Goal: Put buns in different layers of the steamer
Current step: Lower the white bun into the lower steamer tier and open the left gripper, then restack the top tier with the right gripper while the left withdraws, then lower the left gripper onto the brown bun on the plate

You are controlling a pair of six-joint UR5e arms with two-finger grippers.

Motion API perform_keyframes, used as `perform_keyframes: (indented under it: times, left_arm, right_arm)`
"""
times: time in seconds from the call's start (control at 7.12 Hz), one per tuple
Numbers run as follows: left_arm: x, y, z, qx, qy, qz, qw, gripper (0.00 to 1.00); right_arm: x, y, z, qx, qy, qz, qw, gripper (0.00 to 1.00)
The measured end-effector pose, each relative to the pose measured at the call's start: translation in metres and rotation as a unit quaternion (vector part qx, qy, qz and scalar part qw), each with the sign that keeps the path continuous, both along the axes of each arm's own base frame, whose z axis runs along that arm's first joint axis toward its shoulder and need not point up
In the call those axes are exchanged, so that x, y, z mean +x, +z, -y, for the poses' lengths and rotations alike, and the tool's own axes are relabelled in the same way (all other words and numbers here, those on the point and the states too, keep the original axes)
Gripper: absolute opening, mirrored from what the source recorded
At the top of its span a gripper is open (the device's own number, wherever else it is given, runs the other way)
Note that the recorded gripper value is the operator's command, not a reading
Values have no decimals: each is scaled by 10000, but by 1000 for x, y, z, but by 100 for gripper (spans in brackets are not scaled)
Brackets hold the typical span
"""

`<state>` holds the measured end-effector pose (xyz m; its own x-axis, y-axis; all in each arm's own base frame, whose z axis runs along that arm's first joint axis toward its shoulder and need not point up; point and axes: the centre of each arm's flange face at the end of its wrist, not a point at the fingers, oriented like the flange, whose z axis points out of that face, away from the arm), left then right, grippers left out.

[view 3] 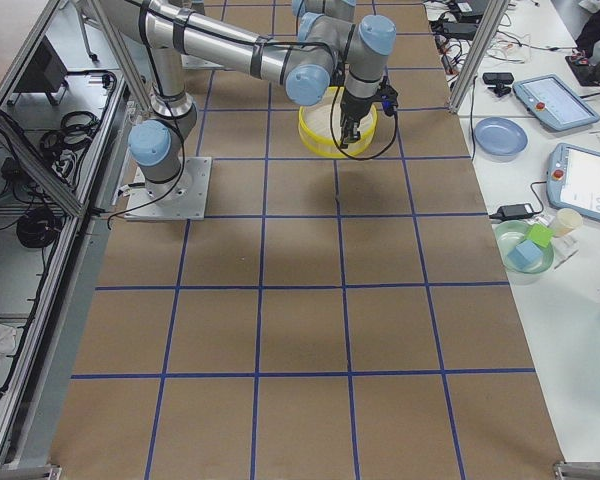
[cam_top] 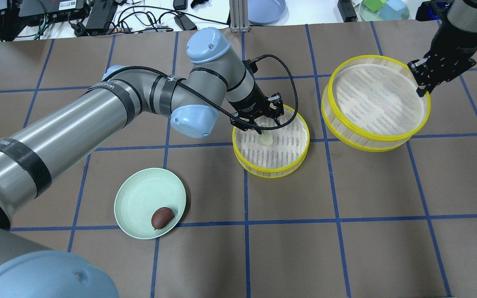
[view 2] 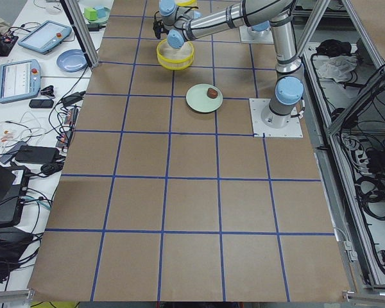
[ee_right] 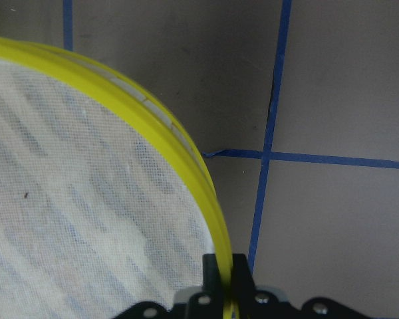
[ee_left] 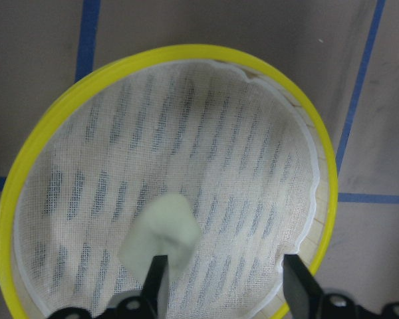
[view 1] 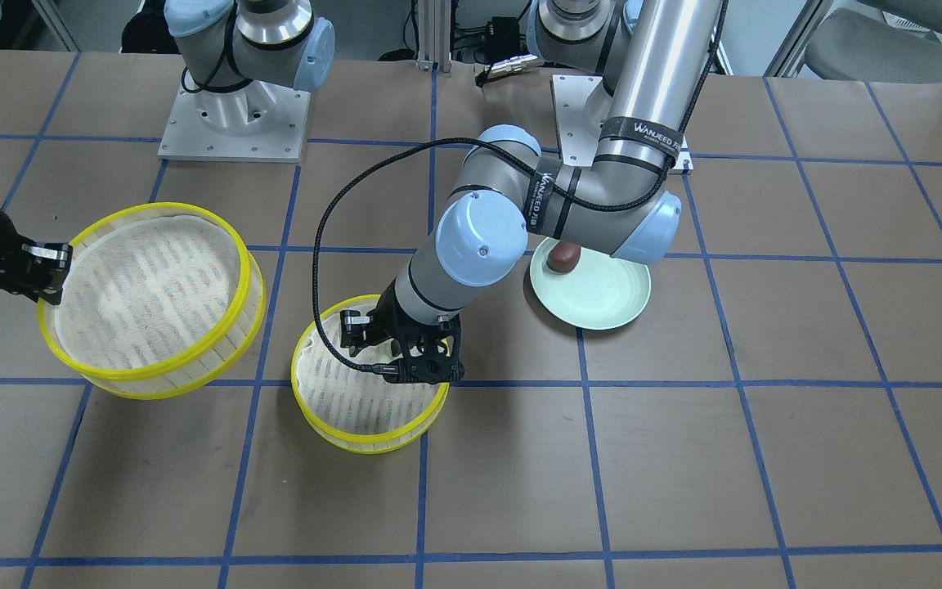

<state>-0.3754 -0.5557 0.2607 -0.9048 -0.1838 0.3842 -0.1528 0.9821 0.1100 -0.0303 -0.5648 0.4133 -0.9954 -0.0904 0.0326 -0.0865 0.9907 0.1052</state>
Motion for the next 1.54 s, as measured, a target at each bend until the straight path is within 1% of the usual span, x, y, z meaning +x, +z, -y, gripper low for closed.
perform_keyframes:
  times: [0.14, 0.28, 0.42, 0.56, 0.7, 0.84, 0.98, 1.12, 1.4, 1.54]
  left_arm:
    - [0, 2, 1, -32, 2, 24, 10000, 100]
    - [3, 7, 1, -97, -17, 144, 9998, 100]
    - [17, 15, 1, -185, -149, 529, 9983, 100]
    - [43, 21, 1, -201, -427, 1095, 9929, 100]
    - [74, 28, 0, -113, -690, 1611, 9845, 100]
    - [101, 38, -3, 53, -859, 1955, 9769, 100]
    - [128, 45, -9, 272, -1062, 2207, 9692, 100]
    - [154, 42, -22, 568, -1270, 2379, 9613, 100]
    - [192, 19, -53, 1140, -1342, 2438, 9537, 100]
    - [206, 0, -71, 1530, -1331, 2399, 9494, 97]
  right_arm:
    - [1, 0, 0, 5, -4, 3, 10000, 0]
    - [3, -1, 0, 9, -4, 9, 10000, 0]
    - [6, -3, -1, 25, 11, 25, 10000, 0]
    - [17, -7, -2, 45, -28, 63, 10000, 0]
    - [40, -11, -2, 58, -160, 98, 9998, 0]
    - [74, -15, -4, 75, -259, 76, 9996, 0]
    - [116, -22, -7, 108, -369, 23, 9993, 0]
    - [158, -34, -11, 121, -486, -43, 9987, 0]
    - [222, -72, -5, 35, -580, -134, 9982, 0]
    - [236, -96, 4, 5, -594, -176, 9981, 0]
